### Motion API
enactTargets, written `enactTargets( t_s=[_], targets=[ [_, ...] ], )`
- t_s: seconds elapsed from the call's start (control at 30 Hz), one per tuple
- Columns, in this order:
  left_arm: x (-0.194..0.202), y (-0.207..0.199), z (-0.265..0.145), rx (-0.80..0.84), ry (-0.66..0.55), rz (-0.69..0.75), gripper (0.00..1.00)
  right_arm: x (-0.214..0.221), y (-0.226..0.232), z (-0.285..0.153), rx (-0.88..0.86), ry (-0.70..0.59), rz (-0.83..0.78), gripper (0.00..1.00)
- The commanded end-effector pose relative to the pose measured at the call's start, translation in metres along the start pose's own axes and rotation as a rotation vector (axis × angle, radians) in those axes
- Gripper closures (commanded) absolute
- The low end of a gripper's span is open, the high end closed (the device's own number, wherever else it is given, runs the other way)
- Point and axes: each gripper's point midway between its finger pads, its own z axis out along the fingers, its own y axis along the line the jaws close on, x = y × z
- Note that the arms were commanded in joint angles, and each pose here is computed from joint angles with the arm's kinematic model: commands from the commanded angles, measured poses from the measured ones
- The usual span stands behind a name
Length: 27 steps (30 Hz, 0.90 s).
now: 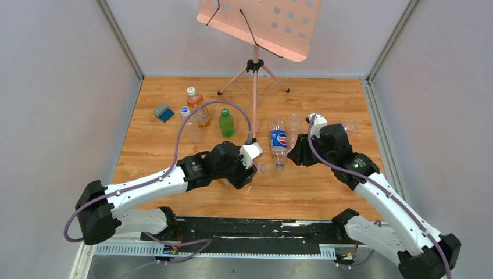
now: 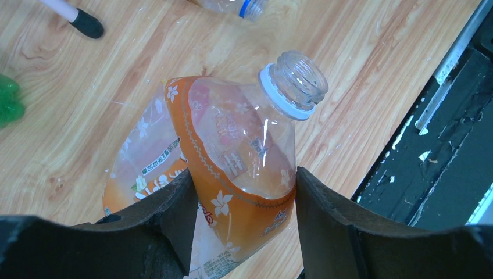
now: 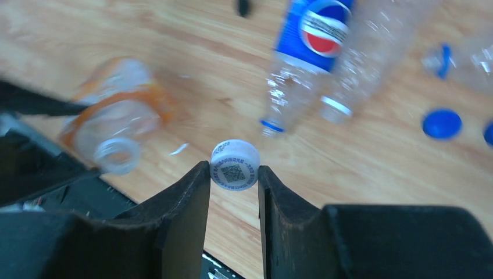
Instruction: Screw on the bottle caps
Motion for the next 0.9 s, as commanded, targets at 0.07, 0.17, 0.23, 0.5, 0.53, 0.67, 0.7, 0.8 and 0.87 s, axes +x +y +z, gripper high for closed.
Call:
enactTargets(
  t_s=[0.07, 0.17, 0.23, 0.5, 0.53, 0.67, 0.7, 0.8, 0.87],
  targets=[
    [-0.029, -0.008, -0.01, 0.057, -0.071, 0.057, 1.0, -0.02, 0.083, -0.039, -0.408, -0.139, -0.403, 0.96],
    [-0.034, -0.013, -0.014, 0.087, -0.081, 0.063, 1.0, -0.011, 0.103, -0.043, -0.525, -0.121, -0.495, 0.95],
    [-0.037, -0.016, -0.016, 0.103, -0.093, 0.066, 1.0, -0.007, 0.112, -0.043, -0.569, -0.114, -0.546, 0.94],
    [-0.041, -0.026, -0.023, 0.157, -0.111, 0.073, 1.0, 0.007, 0.131, -0.038, -0.674, -0.085, -0.634, 0.93],
    [-0.04, -0.026, -0.023, 0.16, -0.109, 0.073, 1.0, 0.008, 0.132, -0.037, -0.676, -0.082, -0.64, 0.93],
    [-0.044, -0.029, -0.027, 0.173, -0.128, 0.069, 1.0, 0.015, 0.132, -0.033, -0.685, -0.061, -0.654, 0.94],
    [-0.045, -0.03, -0.028, 0.176, -0.132, 0.066, 1.0, 0.017, 0.132, -0.032, -0.688, -0.056, -0.654, 0.94],
    [-0.048, -0.03, -0.03, 0.172, -0.153, 0.051, 1.0, 0.022, 0.13, -0.031, -0.687, -0.049, -0.658, 0.94],
    [-0.05, -0.029, -0.03, 0.163, -0.162, 0.033, 1.0, 0.024, 0.128, -0.03, -0.684, -0.049, -0.661, 0.94]
  ],
)
